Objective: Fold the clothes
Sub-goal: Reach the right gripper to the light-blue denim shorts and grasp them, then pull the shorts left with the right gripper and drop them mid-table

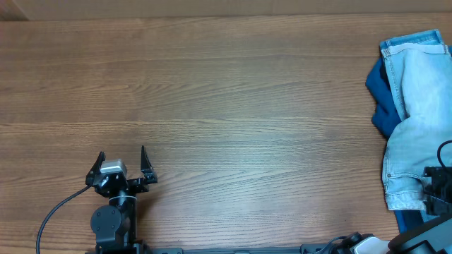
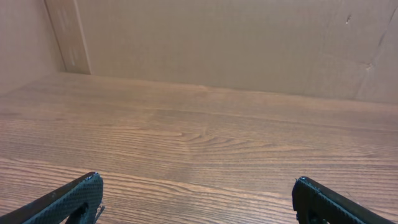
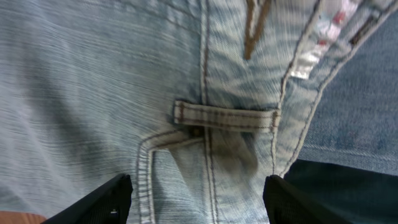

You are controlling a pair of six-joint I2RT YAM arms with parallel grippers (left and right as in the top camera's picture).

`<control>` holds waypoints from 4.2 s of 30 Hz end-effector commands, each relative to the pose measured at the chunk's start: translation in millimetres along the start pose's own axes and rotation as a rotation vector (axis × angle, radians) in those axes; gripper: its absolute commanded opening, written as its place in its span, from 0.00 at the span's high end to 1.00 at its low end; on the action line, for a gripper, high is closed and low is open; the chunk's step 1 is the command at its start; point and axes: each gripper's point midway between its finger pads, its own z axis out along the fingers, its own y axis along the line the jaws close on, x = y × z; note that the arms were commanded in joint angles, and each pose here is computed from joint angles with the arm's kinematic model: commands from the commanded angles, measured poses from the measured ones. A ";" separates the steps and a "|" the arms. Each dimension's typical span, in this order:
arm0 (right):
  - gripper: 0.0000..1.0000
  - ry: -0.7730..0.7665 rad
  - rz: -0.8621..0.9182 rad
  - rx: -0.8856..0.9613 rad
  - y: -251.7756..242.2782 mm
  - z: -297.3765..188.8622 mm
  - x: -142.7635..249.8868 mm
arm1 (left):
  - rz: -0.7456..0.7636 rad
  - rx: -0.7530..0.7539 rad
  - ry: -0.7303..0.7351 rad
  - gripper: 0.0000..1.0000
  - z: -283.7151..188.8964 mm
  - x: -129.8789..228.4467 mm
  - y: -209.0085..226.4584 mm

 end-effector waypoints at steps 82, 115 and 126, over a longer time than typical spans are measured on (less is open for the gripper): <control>0.96 0.284 -1.422 -1.049 293.2 -164.6 540.8 | 0.022 0.001 -0.008 0.00 -0.3 -0.8 -0.7; 0.00 0.023 -1.330 -0.623 316.3 -99.2 269.0 | 0.014 0.014 -0.104 0.00 -1.6 -24.4 -3.5; 0.00 -0.011 -1.359 -0.585 312.3 -93.7 243.3 | -0.181 0.344 0.027 0.00 -45.8 -123.9 -66.3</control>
